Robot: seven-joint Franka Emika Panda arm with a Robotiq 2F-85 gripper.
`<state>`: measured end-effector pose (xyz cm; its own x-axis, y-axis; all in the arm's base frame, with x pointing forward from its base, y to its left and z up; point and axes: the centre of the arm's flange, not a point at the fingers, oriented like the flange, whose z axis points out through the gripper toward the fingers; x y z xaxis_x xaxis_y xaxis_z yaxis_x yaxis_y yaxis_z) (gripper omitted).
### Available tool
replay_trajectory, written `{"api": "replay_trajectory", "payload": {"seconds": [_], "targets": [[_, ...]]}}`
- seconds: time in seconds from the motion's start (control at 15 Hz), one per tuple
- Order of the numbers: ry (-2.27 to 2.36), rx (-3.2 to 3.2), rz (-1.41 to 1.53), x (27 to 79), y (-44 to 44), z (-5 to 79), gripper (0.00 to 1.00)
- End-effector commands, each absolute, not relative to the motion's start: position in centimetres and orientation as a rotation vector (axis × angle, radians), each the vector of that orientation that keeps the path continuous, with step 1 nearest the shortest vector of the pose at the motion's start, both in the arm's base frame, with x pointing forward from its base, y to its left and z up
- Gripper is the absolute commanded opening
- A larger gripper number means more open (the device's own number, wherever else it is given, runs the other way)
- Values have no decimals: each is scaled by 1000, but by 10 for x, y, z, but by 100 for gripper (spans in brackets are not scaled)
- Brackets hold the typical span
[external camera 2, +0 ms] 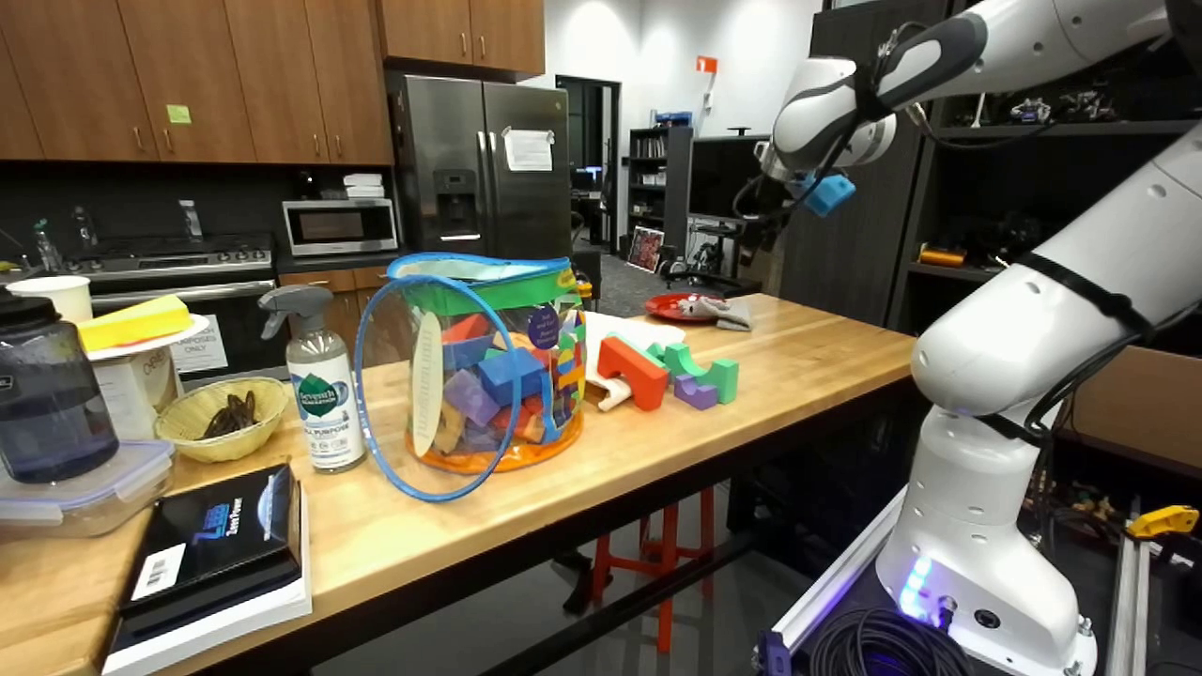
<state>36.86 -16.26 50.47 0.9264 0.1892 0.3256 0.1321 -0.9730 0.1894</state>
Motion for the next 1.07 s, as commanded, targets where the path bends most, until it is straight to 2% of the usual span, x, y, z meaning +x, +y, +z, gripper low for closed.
{"api": "replay_trajectory", "payload": {"seconds": [0.0,0.33,0.6,1.0], "targets": [[288,2864,763,431,-160,577,100],[413,2770,1137,506,-115,656,100],[550,2706,1323,558,-81,687,100],[838,2635,1523,604,-9,713,100]]}}
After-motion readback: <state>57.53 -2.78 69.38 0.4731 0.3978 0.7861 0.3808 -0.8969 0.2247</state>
